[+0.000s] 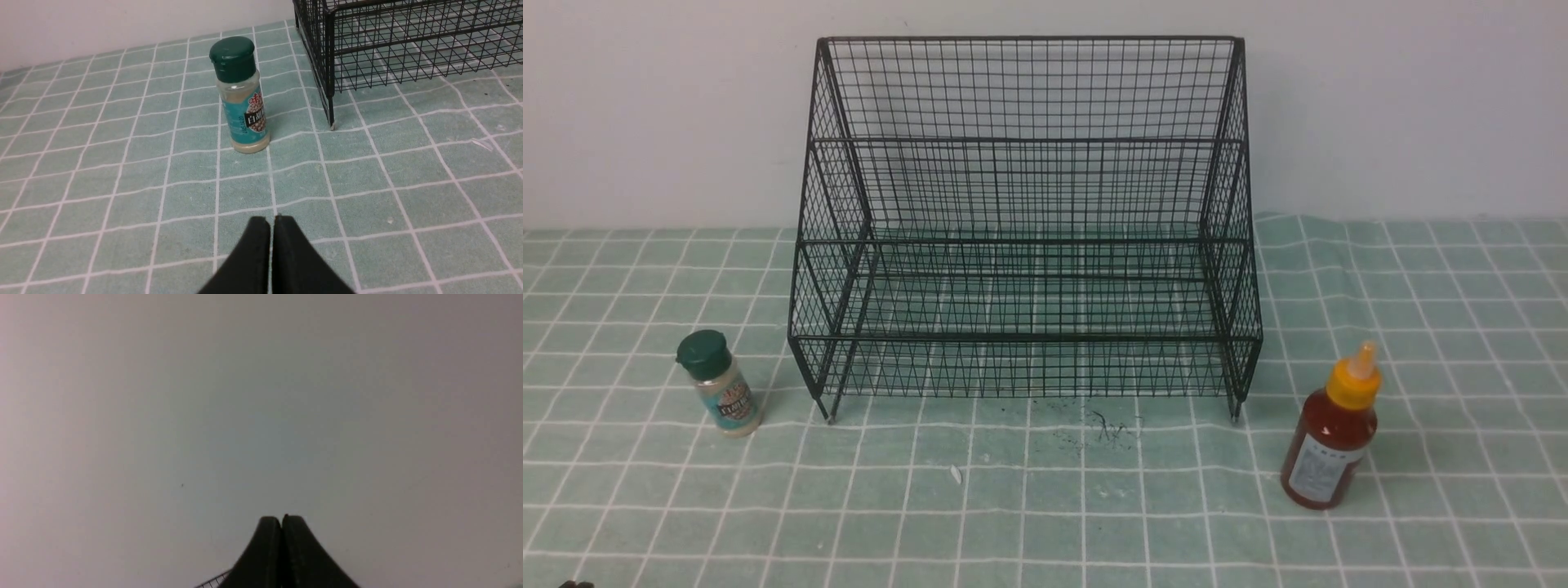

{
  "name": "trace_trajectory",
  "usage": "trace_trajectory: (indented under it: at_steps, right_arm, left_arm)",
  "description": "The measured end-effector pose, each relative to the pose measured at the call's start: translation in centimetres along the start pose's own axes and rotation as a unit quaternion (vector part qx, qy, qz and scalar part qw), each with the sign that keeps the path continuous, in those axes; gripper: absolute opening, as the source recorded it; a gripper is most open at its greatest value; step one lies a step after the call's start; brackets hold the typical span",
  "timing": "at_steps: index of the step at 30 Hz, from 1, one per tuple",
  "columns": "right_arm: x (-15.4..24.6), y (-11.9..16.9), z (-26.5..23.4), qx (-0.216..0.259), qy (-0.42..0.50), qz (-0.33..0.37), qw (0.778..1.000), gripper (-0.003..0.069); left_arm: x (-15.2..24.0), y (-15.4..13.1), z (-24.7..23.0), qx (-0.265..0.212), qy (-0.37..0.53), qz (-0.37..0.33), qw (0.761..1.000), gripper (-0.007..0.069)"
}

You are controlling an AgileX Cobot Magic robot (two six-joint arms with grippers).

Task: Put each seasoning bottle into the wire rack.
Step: Use the right arm to grab the condiment bottle closest to it

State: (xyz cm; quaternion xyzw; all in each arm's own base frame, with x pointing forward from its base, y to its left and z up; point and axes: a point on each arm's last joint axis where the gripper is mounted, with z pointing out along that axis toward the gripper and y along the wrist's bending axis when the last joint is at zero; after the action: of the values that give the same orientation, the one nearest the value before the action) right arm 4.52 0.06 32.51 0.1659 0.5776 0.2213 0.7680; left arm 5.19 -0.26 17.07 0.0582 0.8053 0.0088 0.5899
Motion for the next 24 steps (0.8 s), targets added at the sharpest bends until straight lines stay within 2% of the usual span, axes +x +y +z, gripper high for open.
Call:
trace_trajectory:
  at_steps: [3,4,5,6,7,9,13,15,16,17,22,23,24]
  right_arm:
    - [-1.8,1.7,2.7,0.02,0.093,-0.05,0.994,-0.0015]
    - [-1.9,2.1,4.5,0.037,0.169,-0.078,0.982,-0.0015]
    - [-2.4,2.5,4.8,0.035,0.173,-0.082,0.981,-0.0015]
    - [-2.5,2.7,5.9,0.042,0.216,-0.097,0.971,-0.0015]
    - [-2.2,2.9,8.1,0.053,0.299,-0.116,0.946,-0.0015]
    - [-1.7,3.1,10.7,0.061,0.397,-0.121,0.908,-0.0015]
    - [-0.4,2.7,14.8,0.078,0.534,-0.11,0.834,0.0001]
    - [0.0,2.5,15.9,0.081,0.558,-0.11,0.818,0.0012]
    - [1.0,2.3,17.2,0.08,0.586,-0.118,0.798,0.0031]
    - [1.6,2.2,17.9,0.076,0.596,-0.128,0.789,0.0044]
    - [5.2,3.4,19.7,0.037,0.62,-0.191,0.76,0.013]
    - [6.5,4.0,20.2,0.022,0.623,-0.214,0.752,0.0182]
    - [6.7,4.0,20.3,0.021,0.622,-0.219,0.751,0.0197]
  left_arm:
    - [0.0,0.0,0.0,-0.002,0.0,0.006,1.0,-0.0006]
    - [0.0,0.1,0.0,-0.004,-0.002,0.012,1.0,-0.0006]
    - [0.0,0.1,0.0,-0.004,-0.001,0.012,1.0,-0.0006]
    - [0.0,0.1,0.0,-0.004,-0.004,0.012,1.0,-0.0006]
    - [-0.2,0.1,0.0,-0.004,-0.015,0.009,1.0,-0.0006]
    - [-0.9,0.0,0.0,0.002,-0.052,-0.024,0.998,-0.0006]
    - [-2.7,0.0,-0.4,0.02,-0.152,-0.144,0.978,-0.0006]
    - [-3.3,0.2,-0.6,0.025,-0.186,-0.182,0.965,-0.0006]
    - [-3.9,0.4,-0.9,0.026,-0.226,-0.214,0.95,-0.0006]
    - [-4.2,0.5,-1.0,0.025,-0.243,-0.223,0.944,-0.0006]
    - [-5.2,1.1,-1.7,0.019,-0.309,-0.243,0.919,-0.0006]
    - [-5.3,1.1,-1.8,0.017,-0.32,-0.246,0.915,-0.0006]
    - [-5.3,1.1,-1.8,0.017,-0.32,-0.246,0.915,-0.0006]
